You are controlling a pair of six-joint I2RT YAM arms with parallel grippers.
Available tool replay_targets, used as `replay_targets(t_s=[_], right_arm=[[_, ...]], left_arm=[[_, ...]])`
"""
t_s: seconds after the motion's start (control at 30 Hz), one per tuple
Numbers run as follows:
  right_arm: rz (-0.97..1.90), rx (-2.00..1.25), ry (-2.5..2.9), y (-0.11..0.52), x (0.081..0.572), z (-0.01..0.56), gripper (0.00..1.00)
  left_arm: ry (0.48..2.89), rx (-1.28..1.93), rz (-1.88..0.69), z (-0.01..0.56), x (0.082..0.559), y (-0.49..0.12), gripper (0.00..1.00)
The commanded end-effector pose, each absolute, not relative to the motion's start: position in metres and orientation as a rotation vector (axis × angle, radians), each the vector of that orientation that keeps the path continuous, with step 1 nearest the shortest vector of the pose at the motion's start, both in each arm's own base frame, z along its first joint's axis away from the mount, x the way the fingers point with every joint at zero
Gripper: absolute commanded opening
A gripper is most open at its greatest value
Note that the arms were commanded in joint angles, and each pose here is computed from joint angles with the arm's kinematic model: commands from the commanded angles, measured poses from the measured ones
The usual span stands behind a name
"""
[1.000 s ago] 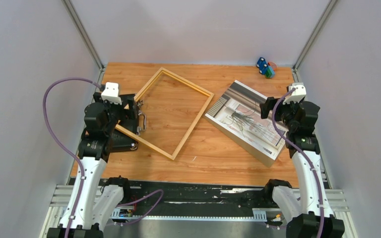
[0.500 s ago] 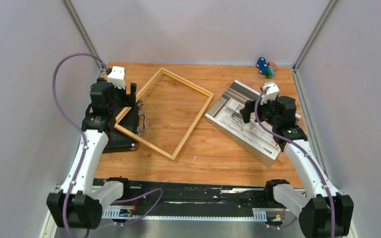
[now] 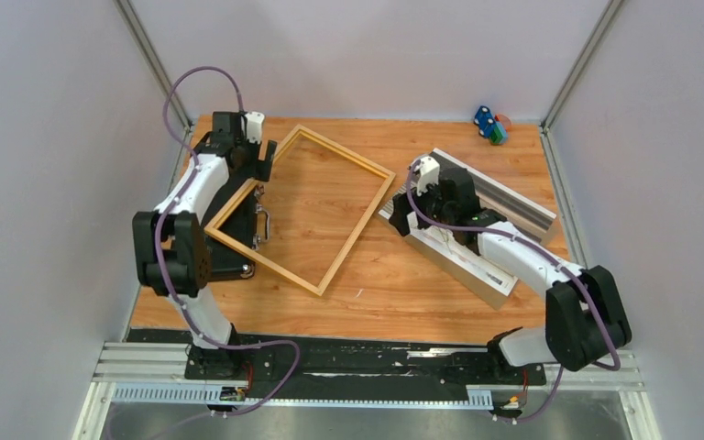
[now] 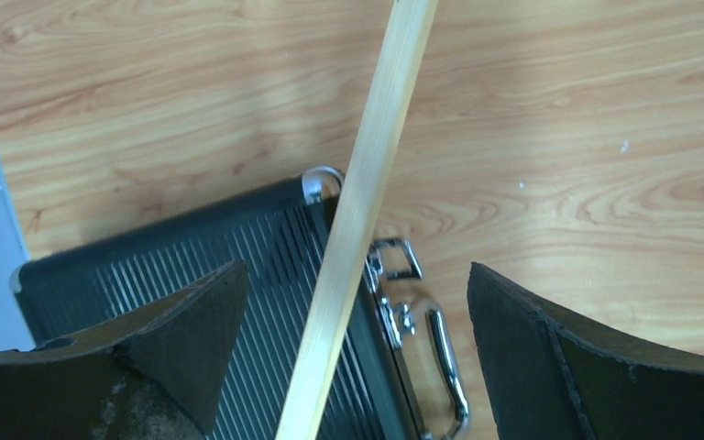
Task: Put the photo into the frame
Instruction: Adjust the photo frame at the center of the board.
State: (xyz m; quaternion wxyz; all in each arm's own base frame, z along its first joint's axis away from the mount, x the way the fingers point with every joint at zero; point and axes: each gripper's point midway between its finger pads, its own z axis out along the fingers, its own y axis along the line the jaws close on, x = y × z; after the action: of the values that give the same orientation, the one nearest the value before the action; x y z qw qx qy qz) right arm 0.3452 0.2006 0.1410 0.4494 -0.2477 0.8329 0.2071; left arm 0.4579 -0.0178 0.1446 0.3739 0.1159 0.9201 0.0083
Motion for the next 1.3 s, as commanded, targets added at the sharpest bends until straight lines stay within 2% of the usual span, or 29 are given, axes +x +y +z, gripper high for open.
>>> replay_targets(t_s=[0.0, 0.2, 0.33, 0.57, 0.73, 1.1, 1.27], right_arm=[[0.498, -0.599, 1.988, 0.21, 0.358, 0.162, 1.0], [0.484, -0.62, 1.973, 0.206, 0.351, 0.162, 1.0], [0.473, -0.623, 1.971, 0.204, 0.35, 0.161, 1.0], [0.452, -0.623, 1.98, 0.201, 0.351, 0.157, 1.0], [0.439, -0.611, 1.982, 0.198, 0.352, 0.158, 1.0], [0.316, -0.563, 1.948, 0.172, 0.348, 0.181, 1.0], [0.232, -0.538, 1.927, 0.15, 0.341, 0.185, 1.0]], left_arm=[[2.37, 0.325, 0.028, 0.15, 0.489, -0.021, 0.95], [2.432, 0.407, 0.061, 0.111, 0.524, -0.038, 0.9], [2.464, 0.415, 0.083, 0.094, 0.538, -0.043, 0.79], [2.471, 0.377, 0.09, 0.082, 0.544, -0.044, 0.51], [2.452, 0.365, 0.105, 0.09, 0.539, -0.04, 0.21], [2.423, 0.322, 0.248, 0.134, 0.517, 0.024, 0.08], [2.429, 0.263, 0.341, 0.136, 0.502, 0.067, 0.06]])
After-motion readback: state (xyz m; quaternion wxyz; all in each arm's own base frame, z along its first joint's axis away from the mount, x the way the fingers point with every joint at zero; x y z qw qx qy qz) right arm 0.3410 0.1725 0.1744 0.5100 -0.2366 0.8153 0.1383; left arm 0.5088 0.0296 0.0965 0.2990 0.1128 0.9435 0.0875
